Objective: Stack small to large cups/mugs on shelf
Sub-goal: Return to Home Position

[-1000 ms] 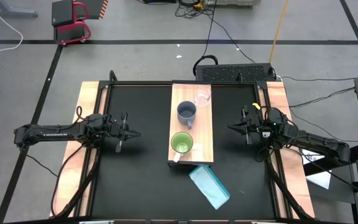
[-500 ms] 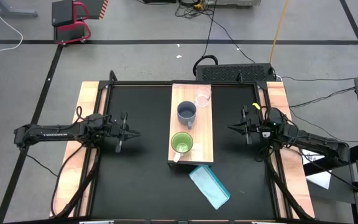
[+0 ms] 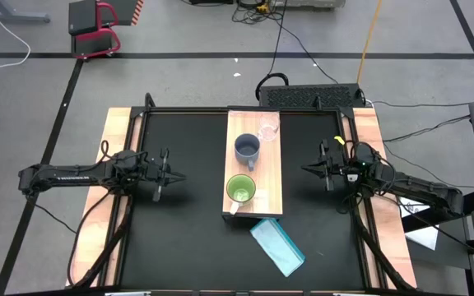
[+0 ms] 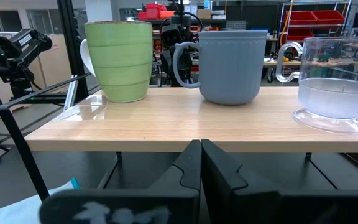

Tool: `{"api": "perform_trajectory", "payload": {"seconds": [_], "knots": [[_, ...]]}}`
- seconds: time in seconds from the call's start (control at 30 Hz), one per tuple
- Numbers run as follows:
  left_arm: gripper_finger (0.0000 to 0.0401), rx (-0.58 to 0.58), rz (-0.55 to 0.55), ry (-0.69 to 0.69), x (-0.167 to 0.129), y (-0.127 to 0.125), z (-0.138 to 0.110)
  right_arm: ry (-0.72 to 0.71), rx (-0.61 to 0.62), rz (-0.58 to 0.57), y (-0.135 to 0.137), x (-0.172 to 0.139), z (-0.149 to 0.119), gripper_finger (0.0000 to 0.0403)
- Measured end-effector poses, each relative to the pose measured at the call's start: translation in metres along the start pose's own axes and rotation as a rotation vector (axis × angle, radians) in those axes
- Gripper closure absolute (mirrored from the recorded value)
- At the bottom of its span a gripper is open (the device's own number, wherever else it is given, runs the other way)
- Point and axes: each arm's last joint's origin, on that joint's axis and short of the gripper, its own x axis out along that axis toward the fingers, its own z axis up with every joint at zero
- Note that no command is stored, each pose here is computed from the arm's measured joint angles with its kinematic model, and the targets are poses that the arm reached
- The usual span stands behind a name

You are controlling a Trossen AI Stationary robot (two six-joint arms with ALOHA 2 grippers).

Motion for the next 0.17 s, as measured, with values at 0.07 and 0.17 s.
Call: {"api": "perform_trajectory", "payload": {"seconds": [0.07, 0.17], "knots": [[0.0368, 0.0, 0.0, 0.0, 0.0, 0.0, 0.0, 0.0, 0.0, 0.0, 0.0, 0.0, 0.0, 0.0403], [0.0368, 0.0, 0.0, 0.0, 0.0, 0.0, 0.0, 0.0, 0.0, 0.0, 0.0, 0.0, 0.0, 0.0403]]}}
